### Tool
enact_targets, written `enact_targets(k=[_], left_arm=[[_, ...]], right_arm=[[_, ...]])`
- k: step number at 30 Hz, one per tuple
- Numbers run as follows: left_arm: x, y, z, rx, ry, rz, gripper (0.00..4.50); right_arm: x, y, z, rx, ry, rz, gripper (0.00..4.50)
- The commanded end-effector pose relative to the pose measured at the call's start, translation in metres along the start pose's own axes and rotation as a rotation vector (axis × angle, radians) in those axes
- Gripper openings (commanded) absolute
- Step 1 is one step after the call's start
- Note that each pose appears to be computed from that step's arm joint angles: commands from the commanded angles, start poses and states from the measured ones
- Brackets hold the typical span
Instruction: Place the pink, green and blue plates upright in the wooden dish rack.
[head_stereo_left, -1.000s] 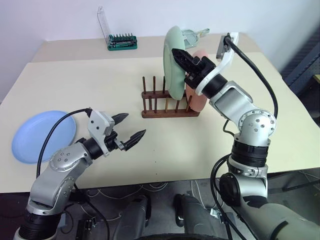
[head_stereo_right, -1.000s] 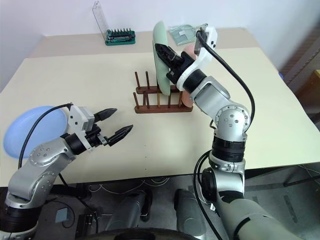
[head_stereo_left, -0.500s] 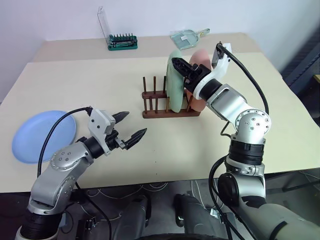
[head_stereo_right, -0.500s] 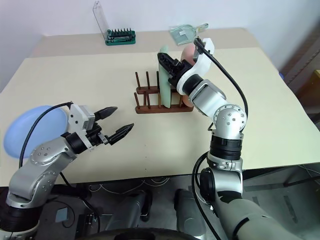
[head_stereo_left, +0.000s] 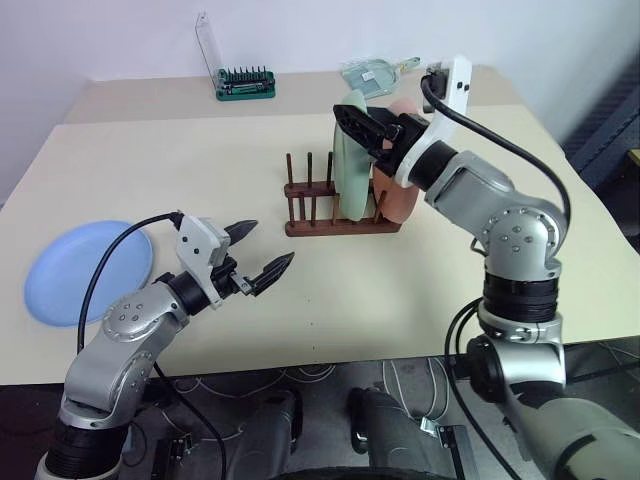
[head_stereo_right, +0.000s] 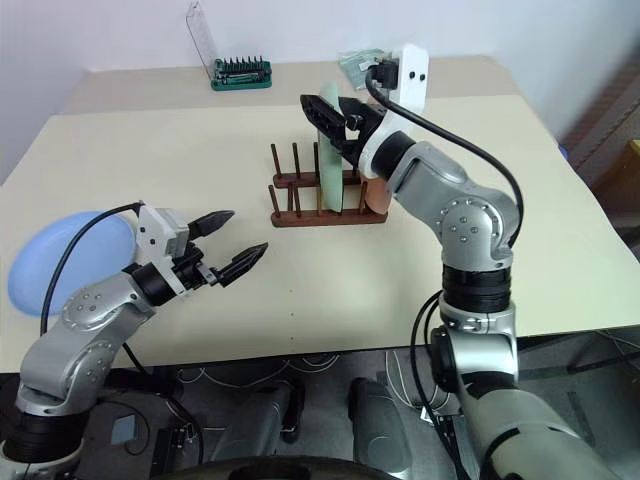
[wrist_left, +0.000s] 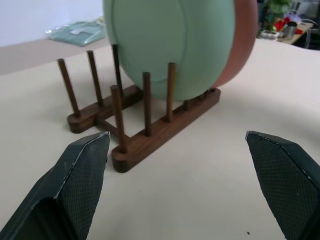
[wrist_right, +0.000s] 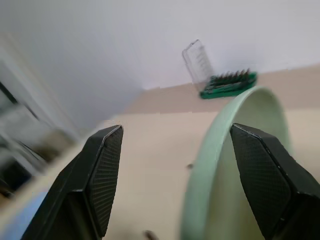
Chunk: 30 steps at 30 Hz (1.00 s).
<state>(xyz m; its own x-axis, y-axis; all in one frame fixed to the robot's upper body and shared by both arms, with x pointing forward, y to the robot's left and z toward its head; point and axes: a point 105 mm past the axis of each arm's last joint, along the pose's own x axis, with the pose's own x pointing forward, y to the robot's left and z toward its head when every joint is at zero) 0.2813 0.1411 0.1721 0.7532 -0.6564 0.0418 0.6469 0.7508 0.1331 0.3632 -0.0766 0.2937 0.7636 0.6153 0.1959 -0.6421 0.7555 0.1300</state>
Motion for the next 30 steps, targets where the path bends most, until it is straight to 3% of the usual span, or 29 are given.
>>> enact_targets(k=[1, 5, 10, 13, 16, 18, 21, 23, 30], left_arm=[[-0.009, 0.023, 0.023, 0.003, -0.098, 0.115, 4.5], [-0.021, 0.033, 0.029, 0.004, -0.11, 0.145, 4.5], [-0.035, 0.055, 0.035, -0.02, -0.156, 0.278, 4.5], [-0.062, 0.098, 0.038, -0.065, -0.196, 0.557, 4.5], [-0.122, 0.154, 0.013, -0.113, -0.066, 1.021, 4.5], [-0.179, 0.178, -0.012, -0.166, 0.08, 1.385, 4.5], [-0.228, 0.181, -0.025, -0.189, 0.186, 1.636, 4.5], [-0.24, 0.171, -0.039, -0.256, 0.255, 1.678, 4.5], [-0.231, 0.152, -0.072, -0.47, 0.356, 1.555, 4.5]], right_arm=[[-0.002, 0.021, 0.029, -0.268, -0.09, 0.094, 3.43], [0.0, 0.024, 0.026, -0.255, -0.087, 0.137, 3.43], [0.001, 0.034, 0.031, -0.392, -0.14, 0.194, 3.43], [-0.006, 0.065, 0.03, -0.596, -0.187, 0.365, 3.43], [-0.009, 0.089, 0.011, -0.711, -0.157, 0.526, 3.43], [-0.007, 0.091, 0.002, -0.721, -0.145, 0.557, 3.43], [-0.006, 0.092, -0.002, -0.716, -0.142, 0.579, 3.43], [-0.006, 0.094, -0.003, -0.705, -0.144, 0.599, 3.43], [-0.007, 0.099, -0.007, -0.686, -0.142, 0.641, 3.43]])
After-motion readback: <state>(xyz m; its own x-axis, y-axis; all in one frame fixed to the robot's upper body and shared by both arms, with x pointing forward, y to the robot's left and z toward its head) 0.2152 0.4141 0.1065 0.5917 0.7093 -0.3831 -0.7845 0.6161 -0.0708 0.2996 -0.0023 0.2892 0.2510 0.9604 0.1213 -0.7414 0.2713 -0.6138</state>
